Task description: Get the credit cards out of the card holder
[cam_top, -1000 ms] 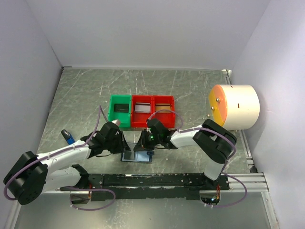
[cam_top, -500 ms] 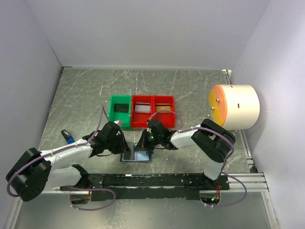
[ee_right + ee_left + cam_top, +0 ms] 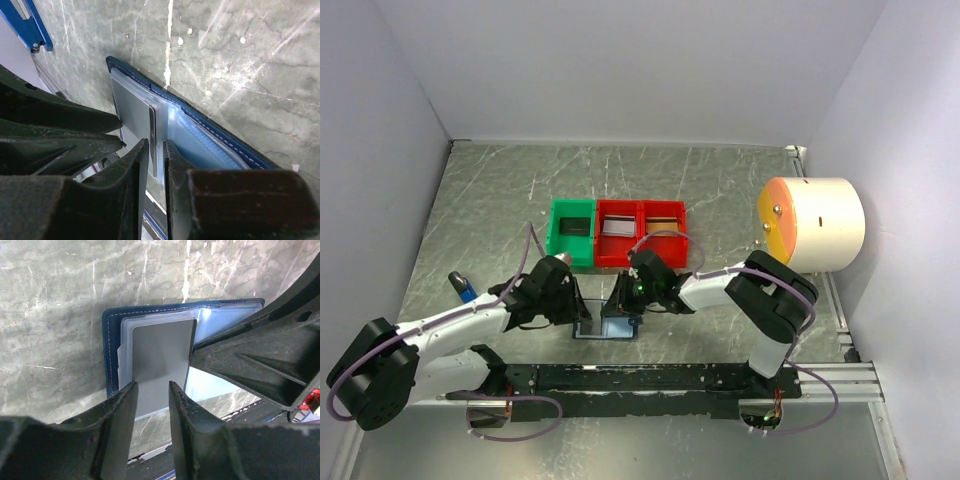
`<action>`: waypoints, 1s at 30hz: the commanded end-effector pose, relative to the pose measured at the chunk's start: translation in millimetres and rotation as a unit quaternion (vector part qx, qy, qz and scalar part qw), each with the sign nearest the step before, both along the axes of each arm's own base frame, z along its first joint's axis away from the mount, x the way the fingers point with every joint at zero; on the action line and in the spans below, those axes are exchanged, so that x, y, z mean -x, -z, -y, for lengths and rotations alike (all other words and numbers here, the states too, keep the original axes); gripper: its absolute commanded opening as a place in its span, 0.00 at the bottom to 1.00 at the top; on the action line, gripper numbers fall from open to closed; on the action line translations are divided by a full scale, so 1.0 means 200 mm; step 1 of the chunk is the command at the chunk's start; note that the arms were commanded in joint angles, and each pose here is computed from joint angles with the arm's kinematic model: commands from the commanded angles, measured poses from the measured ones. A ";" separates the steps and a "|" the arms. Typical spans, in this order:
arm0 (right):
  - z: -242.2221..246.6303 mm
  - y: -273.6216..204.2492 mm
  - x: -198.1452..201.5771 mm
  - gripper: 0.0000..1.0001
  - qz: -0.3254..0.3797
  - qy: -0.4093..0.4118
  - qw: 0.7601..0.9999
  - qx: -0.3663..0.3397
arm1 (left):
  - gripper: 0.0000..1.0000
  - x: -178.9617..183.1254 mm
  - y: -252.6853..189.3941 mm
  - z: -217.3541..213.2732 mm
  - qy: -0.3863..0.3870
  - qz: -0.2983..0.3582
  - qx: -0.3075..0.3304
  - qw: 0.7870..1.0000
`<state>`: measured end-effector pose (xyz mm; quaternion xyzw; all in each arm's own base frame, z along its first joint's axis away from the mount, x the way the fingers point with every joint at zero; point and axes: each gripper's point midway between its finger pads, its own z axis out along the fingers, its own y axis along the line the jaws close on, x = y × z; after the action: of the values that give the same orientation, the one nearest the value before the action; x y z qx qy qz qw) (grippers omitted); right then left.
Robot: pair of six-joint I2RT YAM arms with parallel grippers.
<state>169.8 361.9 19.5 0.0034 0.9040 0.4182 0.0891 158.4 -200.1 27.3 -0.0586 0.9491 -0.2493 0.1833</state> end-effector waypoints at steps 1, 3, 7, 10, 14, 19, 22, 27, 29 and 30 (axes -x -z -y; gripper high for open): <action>0.02 0.06 0.01 0.21 -0.007 -0.005 1.000 0.024 | 0.42 0.08 0.14 -0.11 0.002 -0.040 -0.065 0.997; 0.02 0.07 0.01 0.21 -0.007 -0.009 1.000 0.026 | 0.38 0.09 0.15 -0.10 0.006 -0.045 -0.067 0.997; -0.01 0.06 0.03 0.20 -0.011 -0.025 1.000 0.011 | 0.34 0.12 0.18 -0.12 0.007 -0.055 -0.072 0.996; -0.02 0.04 0.02 0.18 -0.003 -0.025 1.000 -0.007 | 0.33 0.14 0.20 -0.14 0.003 -0.058 -0.076 0.995; -0.06 0.00 0.02 0.09 0.003 -0.037 0.999 -0.021 | 0.33 0.14 0.19 -0.14 -0.001 -0.055 -0.071 0.996; -0.01 0.03 -0.01 0.02 0.007 -0.013 1.000 0.011 | 0.37 0.10 0.13 -0.16 -0.017 -0.039 -0.080 0.996; 0.04 0.05 -0.02 0.01 0.013 -0.004 0.999 0.034 | 0.43 0.07 0.07 -0.17 -0.029 -0.022 -0.088 0.995; 0.04 0.05 -0.01 0.00 0.010 -0.005 1.000 0.029 | 0.48 0.04 0.04 -0.17 -0.027 -0.007 -0.087 0.996; 0.04 0.05 -0.01 0.00 0.010 -0.005 1.000 0.026 | 0.48 0.04 0.06 -0.15 -0.017 -0.014 -0.083 0.996; 0.04 0.05 -0.02 0.00 0.011 -0.003 1.000 0.025 | 0.48 0.05 0.07 -0.14 -0.011 -0.017 -0.081 0.996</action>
<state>171.4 363.9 16.6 -0.0109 0.9053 0.4150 0.0895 149.5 -175.0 17.9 -0.0738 0.9635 -0.1849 0.1789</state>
